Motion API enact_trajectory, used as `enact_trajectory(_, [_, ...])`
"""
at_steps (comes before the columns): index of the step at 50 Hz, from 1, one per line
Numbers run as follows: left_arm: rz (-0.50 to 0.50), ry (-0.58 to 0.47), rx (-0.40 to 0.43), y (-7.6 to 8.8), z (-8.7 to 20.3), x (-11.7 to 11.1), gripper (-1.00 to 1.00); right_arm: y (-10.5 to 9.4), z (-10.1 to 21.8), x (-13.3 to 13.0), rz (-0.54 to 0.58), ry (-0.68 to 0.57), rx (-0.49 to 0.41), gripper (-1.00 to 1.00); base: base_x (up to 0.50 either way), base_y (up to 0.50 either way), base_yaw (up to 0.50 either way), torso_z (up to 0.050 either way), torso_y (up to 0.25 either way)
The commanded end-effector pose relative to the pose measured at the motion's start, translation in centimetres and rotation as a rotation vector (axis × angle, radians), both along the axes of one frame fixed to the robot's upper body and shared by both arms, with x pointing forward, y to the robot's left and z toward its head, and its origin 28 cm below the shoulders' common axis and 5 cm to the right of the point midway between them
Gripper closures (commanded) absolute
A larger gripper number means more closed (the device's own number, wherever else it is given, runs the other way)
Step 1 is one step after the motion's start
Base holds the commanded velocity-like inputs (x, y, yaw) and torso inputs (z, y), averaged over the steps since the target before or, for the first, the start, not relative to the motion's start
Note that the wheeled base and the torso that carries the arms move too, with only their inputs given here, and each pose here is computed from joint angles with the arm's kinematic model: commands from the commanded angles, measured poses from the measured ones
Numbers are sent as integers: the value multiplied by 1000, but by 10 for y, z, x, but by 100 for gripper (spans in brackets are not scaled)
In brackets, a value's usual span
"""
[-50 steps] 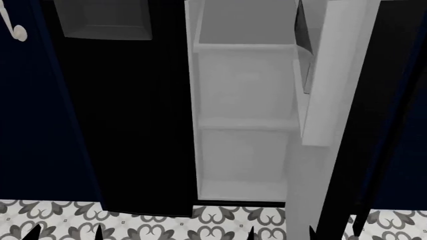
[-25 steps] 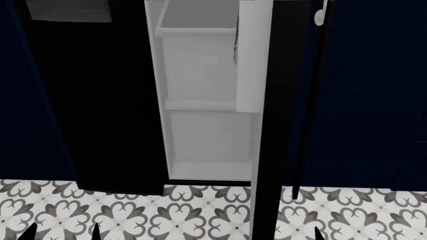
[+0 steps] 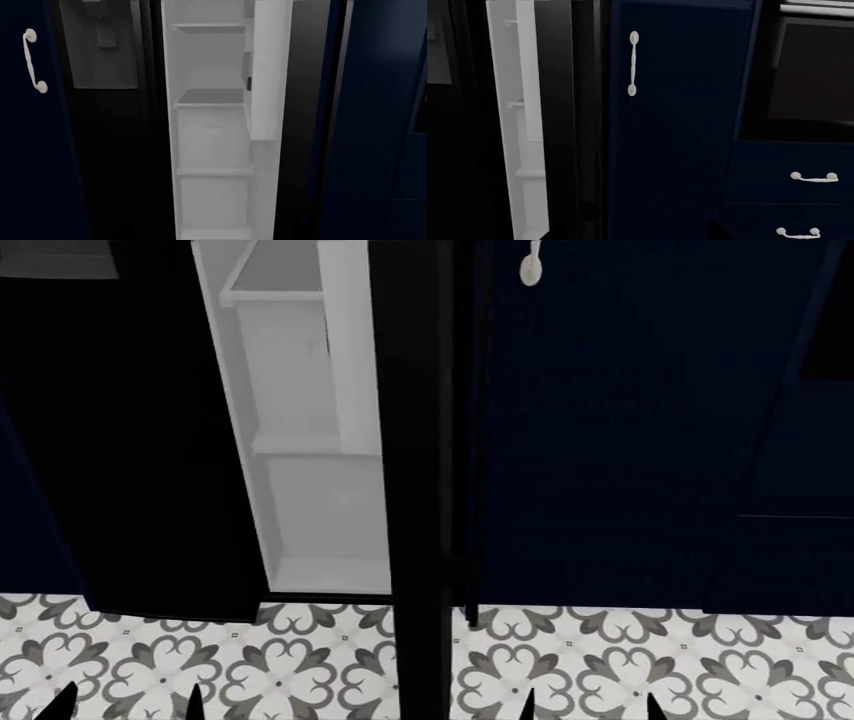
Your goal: Close the fridge door
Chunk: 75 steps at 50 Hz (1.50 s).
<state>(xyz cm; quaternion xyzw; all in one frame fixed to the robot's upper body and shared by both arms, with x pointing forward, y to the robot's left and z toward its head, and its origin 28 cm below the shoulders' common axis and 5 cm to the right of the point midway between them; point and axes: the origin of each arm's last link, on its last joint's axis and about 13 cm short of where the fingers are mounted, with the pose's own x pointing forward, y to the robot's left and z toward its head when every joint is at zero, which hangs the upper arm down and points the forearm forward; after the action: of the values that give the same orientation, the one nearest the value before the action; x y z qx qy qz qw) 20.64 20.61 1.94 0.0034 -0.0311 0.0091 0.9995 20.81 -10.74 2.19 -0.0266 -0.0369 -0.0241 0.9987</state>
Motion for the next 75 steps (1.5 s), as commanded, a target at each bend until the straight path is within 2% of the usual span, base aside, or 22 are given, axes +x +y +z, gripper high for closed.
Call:
enact_trajectory(1, [6,1,0,1,0,1,-100,-2,0,0,-5,4,4,-100,0,-500,0,0,0])
enact_trajectory(55, [3,-10,2,1,4,1,-100,-2,2,0,0,-3,-38,-100,0,-500,0,0,0])
enact_trajectory(62, [7,-14,-7,2,5,1,-100,-2,1,0,6,0,-28,-100,0,-500,0,0,0])
enact_trajectory(66, [8,-12,-7,2,5,1,-100,-3,0,0,-16,32,41,-100,0,-250,0,0,0])
enact_trajectory(67, [9,-11,-5,2,5,1,-100,-4,1,-2,7,-5,20,-100,0,0,0,0,0])
enact_trajectory(68, [8,-11,-6,2,5,1,-100,-3,0,-2,-19,21,-25,-100,0,0,0,0,0])
enact_trajectory(69, [8,-14,-4,2,5,1,-100,-3,1,-2,-6,14,12,-100,0,0,0,0,0])
enact_trajectory(75, [7,-17,-5,2,6,0,-100,-4,1,-1,-4,29,31,-100,415,-238,0,0,0])
